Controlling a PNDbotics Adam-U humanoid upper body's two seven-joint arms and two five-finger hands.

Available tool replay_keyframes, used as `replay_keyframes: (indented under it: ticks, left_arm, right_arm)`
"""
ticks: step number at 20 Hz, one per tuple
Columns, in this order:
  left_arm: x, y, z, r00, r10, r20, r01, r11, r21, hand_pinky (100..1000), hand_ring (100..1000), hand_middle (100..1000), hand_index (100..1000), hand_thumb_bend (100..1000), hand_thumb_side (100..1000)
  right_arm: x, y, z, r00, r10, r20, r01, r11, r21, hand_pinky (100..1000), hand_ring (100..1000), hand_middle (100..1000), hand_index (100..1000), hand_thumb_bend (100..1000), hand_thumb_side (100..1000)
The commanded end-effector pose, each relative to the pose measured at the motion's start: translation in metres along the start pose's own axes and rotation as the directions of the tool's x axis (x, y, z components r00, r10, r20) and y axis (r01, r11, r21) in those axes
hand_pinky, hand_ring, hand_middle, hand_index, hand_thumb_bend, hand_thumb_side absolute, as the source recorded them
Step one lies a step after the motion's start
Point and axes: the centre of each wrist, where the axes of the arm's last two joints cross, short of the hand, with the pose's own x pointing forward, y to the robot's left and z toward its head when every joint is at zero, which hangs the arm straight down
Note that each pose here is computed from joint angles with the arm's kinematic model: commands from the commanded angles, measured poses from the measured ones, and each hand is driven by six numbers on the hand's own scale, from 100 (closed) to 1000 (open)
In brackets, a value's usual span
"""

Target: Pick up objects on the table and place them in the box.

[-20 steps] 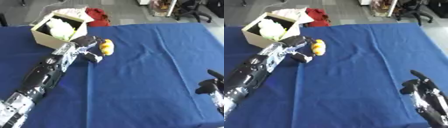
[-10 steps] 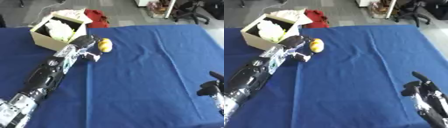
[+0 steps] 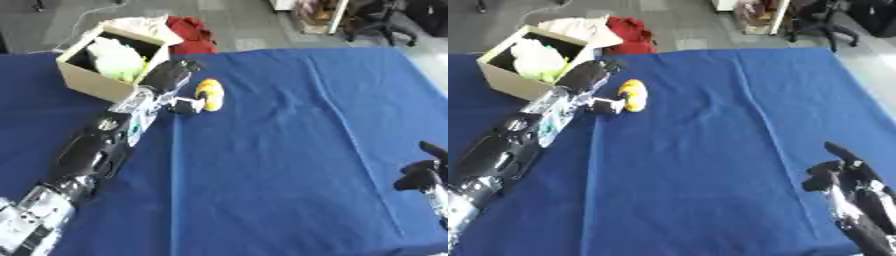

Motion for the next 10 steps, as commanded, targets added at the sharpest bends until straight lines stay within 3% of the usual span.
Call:
replay_keyframes:
  ticks: [1,10]
  left_arm:
    - [0.000,0.016,-0.005,1.000,-0.010,0.019,0.010,1.000,0.029,858,804,847,950,130,500]
    - [0.003,-0.002,-0.003,0.996,0.003,0.091,0.022,0.963,-0.270,850,808,867,952,158,641]
  right_arm:
    - [0.006,-0.003,-0.003,1.000,0.008,0.024,-0.009,1.000,0.008,604,566,588,916,100,427]
    - [0.006,-0.002,-0.004,1.000,0.004,0.026,-0.004,1.000,0.011,604,565,587,911,100,429]
